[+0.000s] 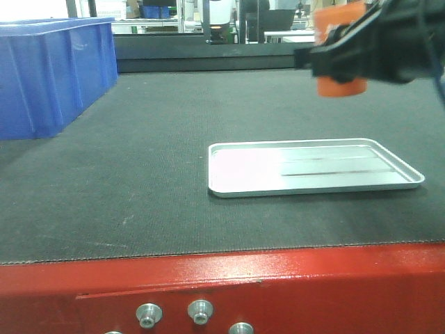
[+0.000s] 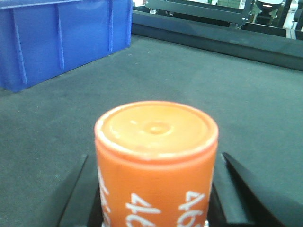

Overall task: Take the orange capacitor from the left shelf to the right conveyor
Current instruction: 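Lower the held capacitor onto the grey tray with the right gripper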

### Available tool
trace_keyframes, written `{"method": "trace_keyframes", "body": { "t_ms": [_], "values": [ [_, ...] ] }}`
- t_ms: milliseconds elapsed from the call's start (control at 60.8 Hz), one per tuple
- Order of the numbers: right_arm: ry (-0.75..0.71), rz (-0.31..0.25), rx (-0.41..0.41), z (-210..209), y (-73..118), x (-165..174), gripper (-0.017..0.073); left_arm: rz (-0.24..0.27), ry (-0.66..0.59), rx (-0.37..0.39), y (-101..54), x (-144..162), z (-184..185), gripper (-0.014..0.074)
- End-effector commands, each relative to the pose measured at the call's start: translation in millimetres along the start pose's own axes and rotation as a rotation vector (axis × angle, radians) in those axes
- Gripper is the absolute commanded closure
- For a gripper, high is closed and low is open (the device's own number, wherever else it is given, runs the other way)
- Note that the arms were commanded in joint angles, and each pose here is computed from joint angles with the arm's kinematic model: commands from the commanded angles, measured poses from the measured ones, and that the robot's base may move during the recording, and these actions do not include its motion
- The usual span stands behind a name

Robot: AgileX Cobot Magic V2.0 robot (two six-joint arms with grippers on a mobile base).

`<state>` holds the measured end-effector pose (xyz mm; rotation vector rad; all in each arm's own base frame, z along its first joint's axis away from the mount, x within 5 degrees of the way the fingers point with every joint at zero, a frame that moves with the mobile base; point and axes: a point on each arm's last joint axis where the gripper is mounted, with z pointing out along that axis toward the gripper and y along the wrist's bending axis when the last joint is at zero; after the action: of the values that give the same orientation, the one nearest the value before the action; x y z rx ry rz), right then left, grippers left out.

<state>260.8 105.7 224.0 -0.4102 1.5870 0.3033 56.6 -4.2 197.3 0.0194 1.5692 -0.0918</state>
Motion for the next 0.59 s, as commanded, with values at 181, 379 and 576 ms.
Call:
{"method": "trace_keyframes", "body": {
  "t_ms": [181, 379, 576],
  "values": [
    [-0.168, 0.003, 0.008, 19.6, -7.1, 7.5, 0.0423, -0.003, -0.107, -0.001, 0.1, -10.6, -1.6, 0.0720],
    [-0.179, 0.015, 0.043, 27.4, -19.7, 31.5, 0.0423, -0.003, -0.107, -0.001, 0.1, -10.6, -1.6, 0.0720],
    [-0.189, 0.029, 0.003, 30.6, -16.2, 40.5, 0.0423, -0.003, -0.107, -0.001, 0.1, -10.6, -1.6, 0.0720]
  ]
}}
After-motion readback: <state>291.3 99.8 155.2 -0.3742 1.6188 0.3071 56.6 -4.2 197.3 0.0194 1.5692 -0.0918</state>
